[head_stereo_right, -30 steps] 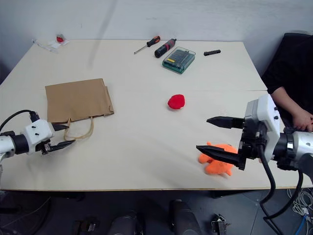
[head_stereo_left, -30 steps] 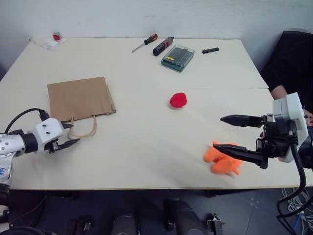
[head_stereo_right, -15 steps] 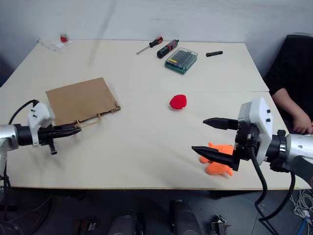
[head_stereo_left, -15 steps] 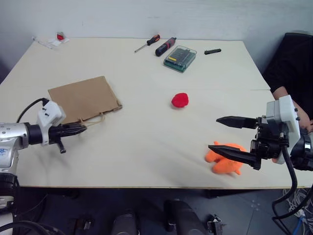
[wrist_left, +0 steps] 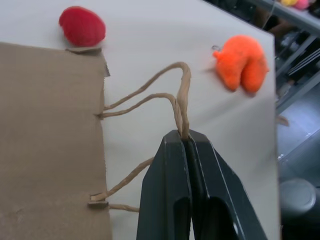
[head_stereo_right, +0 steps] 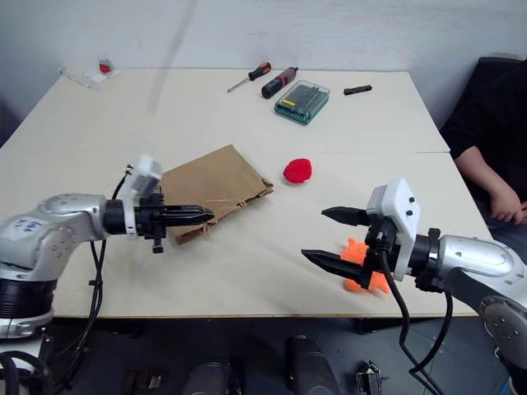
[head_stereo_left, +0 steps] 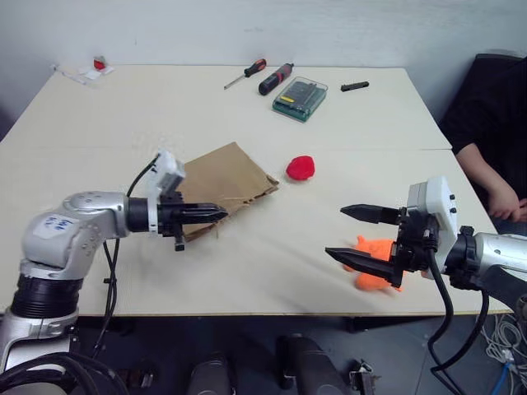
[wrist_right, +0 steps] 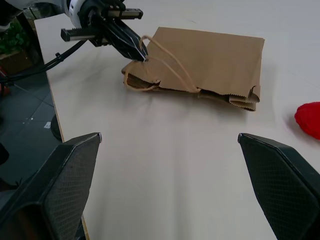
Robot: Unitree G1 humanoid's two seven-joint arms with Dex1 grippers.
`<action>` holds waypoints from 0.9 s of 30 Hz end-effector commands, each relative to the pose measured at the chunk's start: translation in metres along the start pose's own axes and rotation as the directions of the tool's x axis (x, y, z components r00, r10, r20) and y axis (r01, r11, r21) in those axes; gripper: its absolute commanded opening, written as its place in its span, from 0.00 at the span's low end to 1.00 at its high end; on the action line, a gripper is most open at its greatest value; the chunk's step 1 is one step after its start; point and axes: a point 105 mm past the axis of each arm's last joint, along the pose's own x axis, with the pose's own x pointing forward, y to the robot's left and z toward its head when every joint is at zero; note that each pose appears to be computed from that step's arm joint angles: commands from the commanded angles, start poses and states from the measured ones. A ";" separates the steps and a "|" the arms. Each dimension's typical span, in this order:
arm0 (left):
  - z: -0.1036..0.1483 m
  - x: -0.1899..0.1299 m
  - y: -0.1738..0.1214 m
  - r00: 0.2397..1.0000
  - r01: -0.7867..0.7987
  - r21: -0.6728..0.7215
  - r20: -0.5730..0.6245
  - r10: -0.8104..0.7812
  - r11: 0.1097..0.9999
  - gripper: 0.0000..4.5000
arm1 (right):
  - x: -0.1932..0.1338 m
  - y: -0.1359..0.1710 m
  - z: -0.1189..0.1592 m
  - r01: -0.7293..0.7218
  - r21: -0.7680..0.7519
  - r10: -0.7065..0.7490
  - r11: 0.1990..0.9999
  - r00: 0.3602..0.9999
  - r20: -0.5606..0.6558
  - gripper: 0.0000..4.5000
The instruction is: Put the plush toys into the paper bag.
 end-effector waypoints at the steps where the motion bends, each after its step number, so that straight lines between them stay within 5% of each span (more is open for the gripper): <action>1: 0.003 0.007 0.000 1.000 0.007 0.036 0.019 -0.007 0.999 0.10 | -0.001 0.009 0.008 -0.011 -0.046 0.012 0.999 0.999 0.030 1.00; 10: 0.008 0.002 0.002 0.999 0.038 0.118 -0.011 -0.037 0.992 0.68 | -0.003 0.011 0.012 0.004 -0.030 -0.002 1.000 0.999 0.050 1.00; 19: -0.014 -0.003 -0.002 0.981 0.141 0.325 -0.175 -0.087 0.935 0.68 | -0.005 0.009 0.013 0.021 -0.024 -0.019 0.999 0.998 0.060 1.00; 27: -0.013 0.016 0.004 0.985 0.133 0.445 -0.161 -0.066 0.886 0.68 | -0.003 0.010 0.014 0.023 -0.021 -0.022 1.000 0.998 0.066 1.00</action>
